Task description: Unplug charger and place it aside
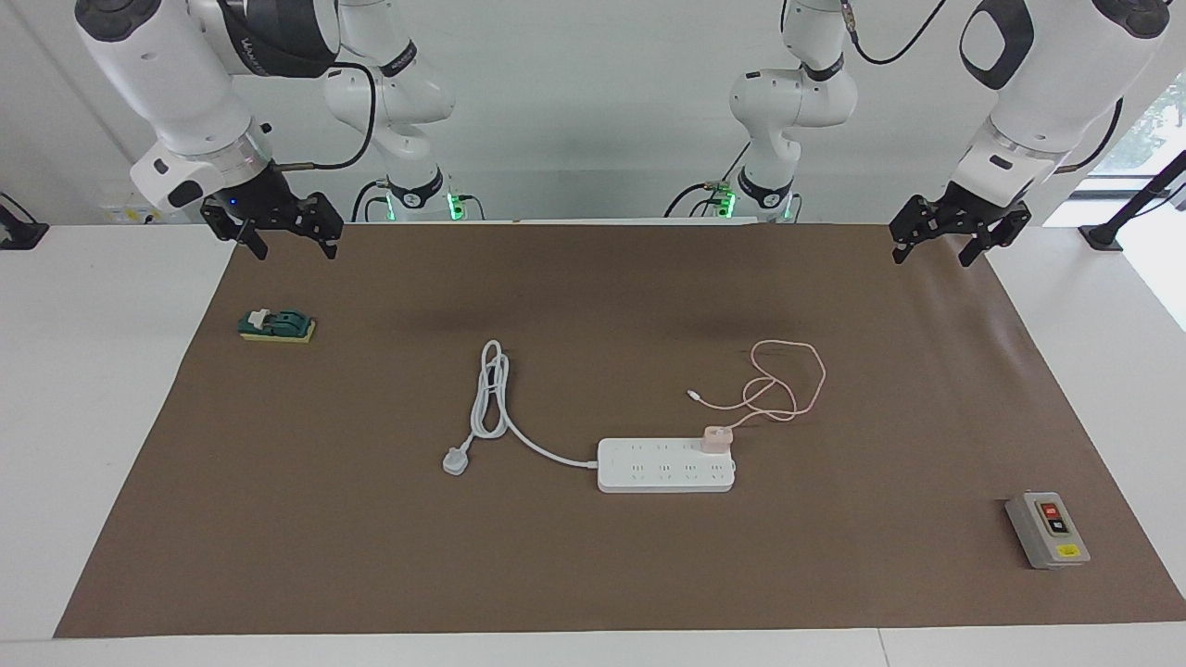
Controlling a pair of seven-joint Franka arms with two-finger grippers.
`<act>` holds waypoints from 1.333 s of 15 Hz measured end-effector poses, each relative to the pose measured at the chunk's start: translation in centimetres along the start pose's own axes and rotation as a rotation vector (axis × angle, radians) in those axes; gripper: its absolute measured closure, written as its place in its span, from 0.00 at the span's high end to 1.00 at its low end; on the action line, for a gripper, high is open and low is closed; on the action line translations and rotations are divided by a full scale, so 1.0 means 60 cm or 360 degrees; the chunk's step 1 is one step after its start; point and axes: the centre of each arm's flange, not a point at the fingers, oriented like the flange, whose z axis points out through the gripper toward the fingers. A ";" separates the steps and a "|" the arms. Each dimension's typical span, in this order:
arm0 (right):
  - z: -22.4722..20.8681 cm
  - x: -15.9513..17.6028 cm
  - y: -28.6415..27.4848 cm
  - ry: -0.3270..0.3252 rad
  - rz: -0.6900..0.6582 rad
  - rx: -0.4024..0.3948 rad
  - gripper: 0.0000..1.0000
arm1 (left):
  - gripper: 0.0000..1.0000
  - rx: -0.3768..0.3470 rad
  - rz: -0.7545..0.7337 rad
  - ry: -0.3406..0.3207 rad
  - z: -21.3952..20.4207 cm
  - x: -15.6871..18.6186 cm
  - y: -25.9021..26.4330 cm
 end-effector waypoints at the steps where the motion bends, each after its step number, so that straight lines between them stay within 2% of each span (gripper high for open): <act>1: 0.000 0.000 0.000 0.0000 -0.0001 0.0000 1.00 | 1.00 0.0000 0.0000 0.0000 0.000 0.000 0.000; 14: -0.001 0.000 -0.027 0.0006 -0.0025 0.0013 1.00 | 1.00 0.0000 0.0000 0.0000 0.000 0.000 0.000; 17: -0.001 0.000 -0.063 0.0015 0.0251 0.0033 1.00 | 1.00 0.0000 0.0000 0.0000 0.000 0.000 0.000; 20: 0.019 0.005 -0.135 -0.0065 0.0617 0.0138 1.00 | 1.00 0.0000 0.0000 0.0000 0.000 0.000 0.000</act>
